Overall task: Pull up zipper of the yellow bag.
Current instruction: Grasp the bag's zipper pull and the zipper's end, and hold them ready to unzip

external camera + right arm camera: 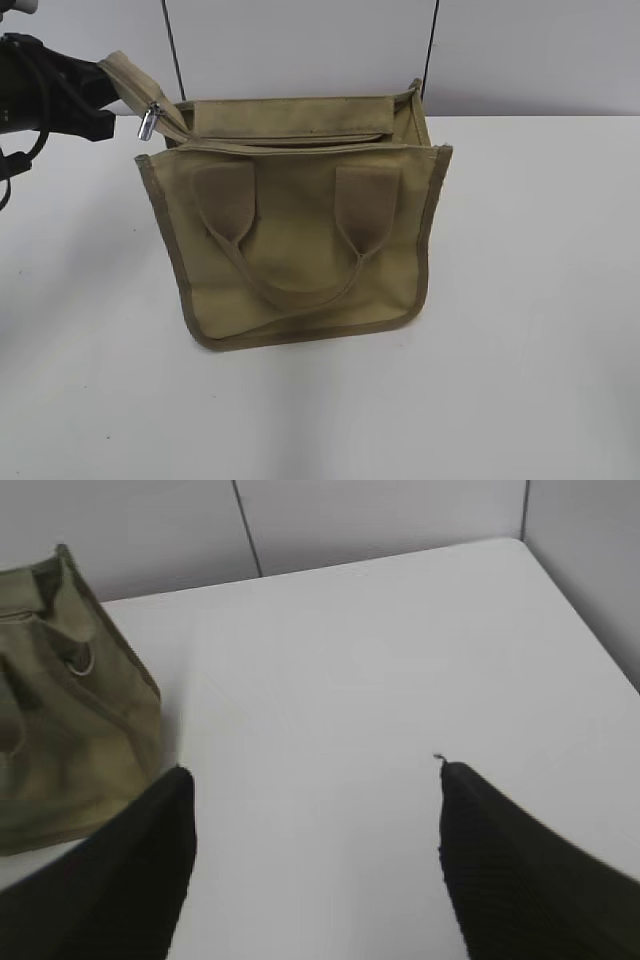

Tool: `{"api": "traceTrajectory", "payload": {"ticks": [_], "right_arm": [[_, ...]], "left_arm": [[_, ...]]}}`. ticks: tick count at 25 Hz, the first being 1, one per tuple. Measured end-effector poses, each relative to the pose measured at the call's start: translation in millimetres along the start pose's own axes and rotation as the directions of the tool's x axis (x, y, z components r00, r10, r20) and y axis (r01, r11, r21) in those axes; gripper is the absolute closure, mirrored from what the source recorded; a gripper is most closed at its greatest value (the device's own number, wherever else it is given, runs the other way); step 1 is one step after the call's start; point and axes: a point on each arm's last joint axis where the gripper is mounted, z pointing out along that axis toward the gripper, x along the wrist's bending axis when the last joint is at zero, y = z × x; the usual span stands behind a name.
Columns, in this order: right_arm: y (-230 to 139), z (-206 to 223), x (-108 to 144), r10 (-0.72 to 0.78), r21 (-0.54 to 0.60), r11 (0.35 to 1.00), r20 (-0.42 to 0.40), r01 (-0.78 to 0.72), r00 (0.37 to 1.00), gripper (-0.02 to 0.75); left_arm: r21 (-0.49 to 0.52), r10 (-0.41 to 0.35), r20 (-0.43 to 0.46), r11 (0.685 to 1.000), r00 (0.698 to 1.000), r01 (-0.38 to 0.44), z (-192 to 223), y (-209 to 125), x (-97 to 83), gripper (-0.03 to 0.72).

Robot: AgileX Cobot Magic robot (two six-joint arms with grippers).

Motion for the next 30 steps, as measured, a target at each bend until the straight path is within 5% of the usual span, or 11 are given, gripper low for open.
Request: {"api": "traceTrajectory", "payload": {"ticks": [16, 24, 30], "right_arm": [[37, 145, 32, -0.135, 0.232, 0.945, -0.363, 0.230, 0.922, 0.184], [57, 216, 120, -0.166, 0.219, 0.918, -0.541, 0.329, 0.824, 0.184], [66, 263, 189, -0.050, 0.289, 0.919, -0.592, 0.269, 0.805, 0.184]], "left_arm": [[0.002, 0.009, 0.004, 1.000, 1.000, -0.009, 0, 0, -0.3, 0.682], [0.003, 0.009, 0.004, 1.000, 1.000, -0.009, 0, 0, -0.3, 0.682], [0.009, 0.034, 0.015, 0.999, 0.999, -0.035, 0, 0, -1.3, 0.682]]}}
